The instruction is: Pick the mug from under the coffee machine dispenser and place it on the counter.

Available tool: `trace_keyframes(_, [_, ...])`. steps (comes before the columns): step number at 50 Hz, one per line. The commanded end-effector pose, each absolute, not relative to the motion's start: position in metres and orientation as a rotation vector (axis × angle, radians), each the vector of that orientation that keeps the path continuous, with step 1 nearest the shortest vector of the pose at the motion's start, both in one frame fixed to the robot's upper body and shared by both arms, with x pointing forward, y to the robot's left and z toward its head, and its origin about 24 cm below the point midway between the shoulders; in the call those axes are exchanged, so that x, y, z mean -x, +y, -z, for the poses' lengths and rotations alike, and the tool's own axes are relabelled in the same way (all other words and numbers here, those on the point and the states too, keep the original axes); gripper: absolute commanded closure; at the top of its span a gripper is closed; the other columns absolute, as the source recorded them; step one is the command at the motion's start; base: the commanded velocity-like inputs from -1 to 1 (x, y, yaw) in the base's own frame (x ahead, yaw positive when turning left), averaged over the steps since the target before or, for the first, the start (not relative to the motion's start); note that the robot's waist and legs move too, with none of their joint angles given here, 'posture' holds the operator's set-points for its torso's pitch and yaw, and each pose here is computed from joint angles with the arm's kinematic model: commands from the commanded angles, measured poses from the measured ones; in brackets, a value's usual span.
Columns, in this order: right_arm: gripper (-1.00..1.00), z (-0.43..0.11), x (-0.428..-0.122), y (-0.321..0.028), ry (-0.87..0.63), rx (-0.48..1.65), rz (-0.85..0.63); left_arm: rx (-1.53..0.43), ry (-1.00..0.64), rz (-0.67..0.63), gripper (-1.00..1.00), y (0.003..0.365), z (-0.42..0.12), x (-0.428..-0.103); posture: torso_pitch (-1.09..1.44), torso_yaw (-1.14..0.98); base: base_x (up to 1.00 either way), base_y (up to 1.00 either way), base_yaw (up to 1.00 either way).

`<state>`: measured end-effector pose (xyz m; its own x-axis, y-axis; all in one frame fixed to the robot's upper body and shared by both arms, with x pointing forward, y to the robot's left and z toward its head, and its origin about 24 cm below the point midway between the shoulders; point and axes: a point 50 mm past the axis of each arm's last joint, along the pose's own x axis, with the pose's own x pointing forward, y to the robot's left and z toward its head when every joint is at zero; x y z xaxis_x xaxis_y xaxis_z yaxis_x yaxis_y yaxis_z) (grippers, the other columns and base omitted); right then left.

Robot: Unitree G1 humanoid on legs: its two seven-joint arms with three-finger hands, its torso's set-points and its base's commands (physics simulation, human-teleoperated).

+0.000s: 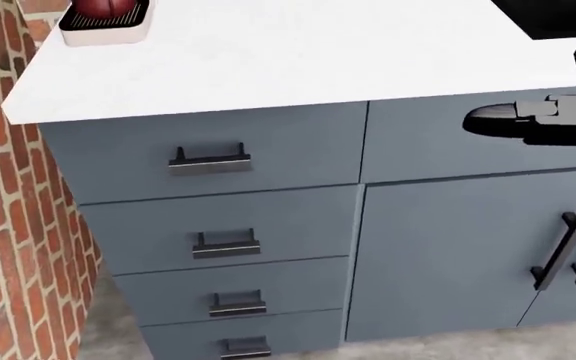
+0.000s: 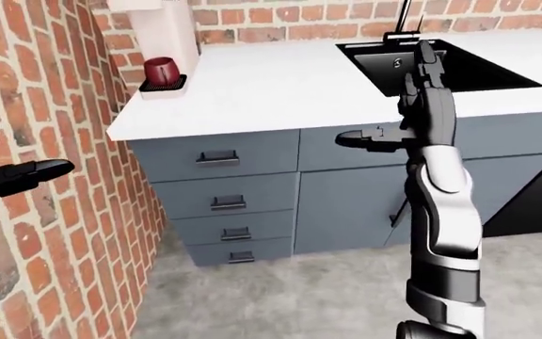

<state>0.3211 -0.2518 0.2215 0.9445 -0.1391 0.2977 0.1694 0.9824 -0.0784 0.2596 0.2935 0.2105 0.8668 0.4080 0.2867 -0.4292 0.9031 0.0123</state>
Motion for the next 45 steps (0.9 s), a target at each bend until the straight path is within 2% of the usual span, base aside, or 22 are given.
trace_keyframes(1, [-1.00, -0.2485, -0.3135, -0.2553, -0.419, 0.123, 0.181, -0.099, -0.393, -0.417, -1.00, 0.2878, -0.2315, -0.2556, 0.00, 0.00, 0.15, 0.00, 0.00])
trace_keyframes(45, [-1.00, -0.2525, -0.3133, -0.2561, -0.423, 0.119, 0.184, -0.099, -0.400, -0.427, -1.00, 0.2917, -0.2336, -0.2550, 0.00, 0.00, 0.16, 0.00, 0.00])
